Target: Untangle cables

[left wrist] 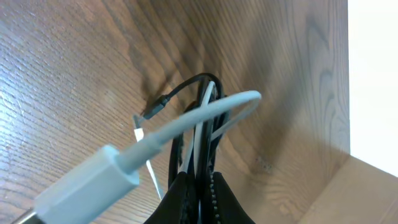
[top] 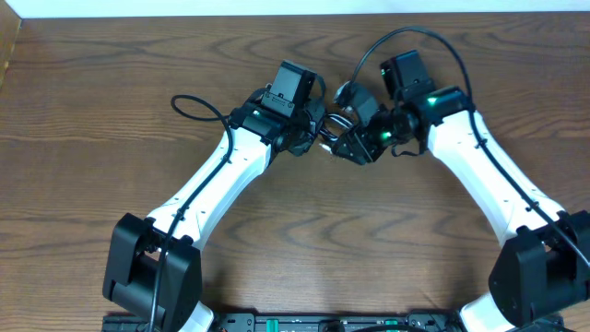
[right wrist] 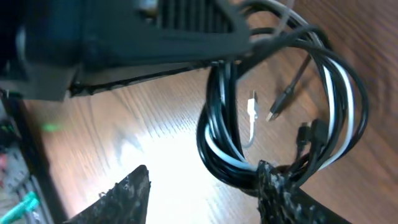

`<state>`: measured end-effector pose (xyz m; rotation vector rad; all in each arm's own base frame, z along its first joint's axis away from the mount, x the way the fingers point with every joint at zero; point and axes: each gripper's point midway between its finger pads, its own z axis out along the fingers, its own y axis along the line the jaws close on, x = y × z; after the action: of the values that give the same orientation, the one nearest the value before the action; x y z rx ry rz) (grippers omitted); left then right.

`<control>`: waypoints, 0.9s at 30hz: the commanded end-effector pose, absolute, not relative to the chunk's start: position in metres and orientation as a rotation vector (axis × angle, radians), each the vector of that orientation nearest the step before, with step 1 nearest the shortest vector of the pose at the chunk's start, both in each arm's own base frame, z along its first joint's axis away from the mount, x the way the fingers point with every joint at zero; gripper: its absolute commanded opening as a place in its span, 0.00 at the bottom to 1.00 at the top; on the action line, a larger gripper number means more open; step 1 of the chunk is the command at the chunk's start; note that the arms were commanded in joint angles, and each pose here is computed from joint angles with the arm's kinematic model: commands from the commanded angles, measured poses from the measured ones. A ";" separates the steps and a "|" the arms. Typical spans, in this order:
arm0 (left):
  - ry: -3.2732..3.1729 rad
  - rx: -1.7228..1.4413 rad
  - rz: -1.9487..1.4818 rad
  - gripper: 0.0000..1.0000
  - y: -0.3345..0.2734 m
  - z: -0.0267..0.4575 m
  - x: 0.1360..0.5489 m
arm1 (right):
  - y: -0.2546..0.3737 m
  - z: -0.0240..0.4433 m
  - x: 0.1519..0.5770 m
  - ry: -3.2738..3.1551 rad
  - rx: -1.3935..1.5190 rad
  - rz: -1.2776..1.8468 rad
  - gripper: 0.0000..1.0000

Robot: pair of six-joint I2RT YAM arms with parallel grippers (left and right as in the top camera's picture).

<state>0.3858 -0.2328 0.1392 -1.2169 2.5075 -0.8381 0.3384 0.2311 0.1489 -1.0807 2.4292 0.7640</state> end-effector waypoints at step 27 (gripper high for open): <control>2.680 -1.189 -1.193 0.08 -0.248 0.155 0.370 | 0.234 0.142 0.356 2.392 -1.101 0.652 0.01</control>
<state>0.3732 -0.2474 0.1546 -1.2004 2.6544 -1.1724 0.3522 0.2311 0.1422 -1.1778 2.3561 0.6257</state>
